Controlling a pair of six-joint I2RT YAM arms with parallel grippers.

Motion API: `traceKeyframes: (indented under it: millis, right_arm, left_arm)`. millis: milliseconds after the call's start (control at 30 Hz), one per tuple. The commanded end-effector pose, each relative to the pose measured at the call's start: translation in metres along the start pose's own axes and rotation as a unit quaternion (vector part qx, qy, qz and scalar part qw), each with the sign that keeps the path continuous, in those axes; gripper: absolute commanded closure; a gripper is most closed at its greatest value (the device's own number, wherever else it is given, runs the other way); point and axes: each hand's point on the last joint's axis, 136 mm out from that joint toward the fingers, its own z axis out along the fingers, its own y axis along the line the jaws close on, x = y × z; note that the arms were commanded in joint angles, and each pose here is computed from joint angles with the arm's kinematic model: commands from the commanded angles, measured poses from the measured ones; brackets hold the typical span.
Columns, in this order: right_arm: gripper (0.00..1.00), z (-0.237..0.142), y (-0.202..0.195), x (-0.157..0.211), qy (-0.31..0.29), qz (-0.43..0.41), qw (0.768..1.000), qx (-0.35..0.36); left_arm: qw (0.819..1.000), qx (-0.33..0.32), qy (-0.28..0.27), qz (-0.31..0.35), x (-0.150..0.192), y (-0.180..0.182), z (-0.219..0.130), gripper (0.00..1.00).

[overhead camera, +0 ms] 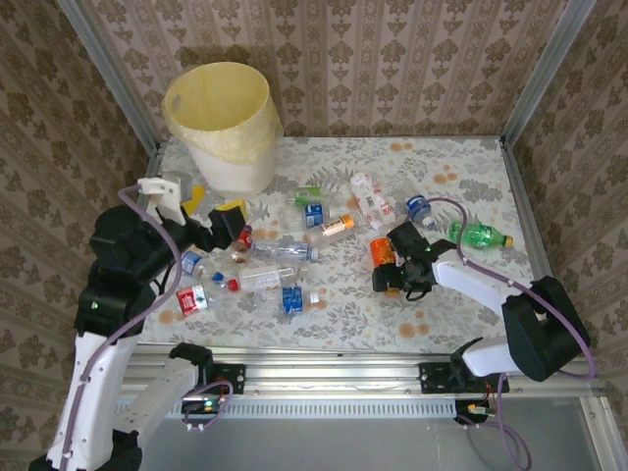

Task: Throw the plastic bottles in the bin

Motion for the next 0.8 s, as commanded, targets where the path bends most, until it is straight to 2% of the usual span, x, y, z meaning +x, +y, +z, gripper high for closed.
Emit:
traceKeyframes:
  millis: [0, 100, 233, 400, 567, 767]
  right_arm:
    - [0.16, 0.011, -0.003, -0.003, -0.004, 0.001, 1.000, 0.018]
    - [0.20, 0.019, -0.003, -0.003, 0.001, 0.000, 1.000, 0.022]
    - [0.31, 0.026, -0.001, -0.005, 0.014, -0.002, 1.000, 0.027]
    - [0.42, 0.030, 0.001, -0.007, 0.017, -0.003, 1.000, 0.026]
    - [0.60, 0.032, 0.005, -0.007, 0.020, -0.003, 1.000, 0.017]
    - [0.68, 0.019, 0.009, -0.013, -0.004, -0.010, 1.000, 0.004]
  left_arm:
    - [1.000, -0.010, 0.004, -0.011, 0.003, -0.001, -0.012, 0.00]
    - [1.000, -0.019, 0.009, -0.015, 0.006, 0.002, -0.015, 0.00]
    - [0.999, -0.030, 0.016, -0.019, 0.011, 0.006, -0.014, 0.00]
    - [0.999, -0.011, 0.020, -0.037, 0.016, 0.004, -0.004, 0.00]
    - [0.998, -0.007, 0.027, -0.051, 0.022, 0.007, 0.007, 0.00]
    - [0.998, -0.012, 0.024, -0.061, 0.030, 0.014, 0.018, 0.00]
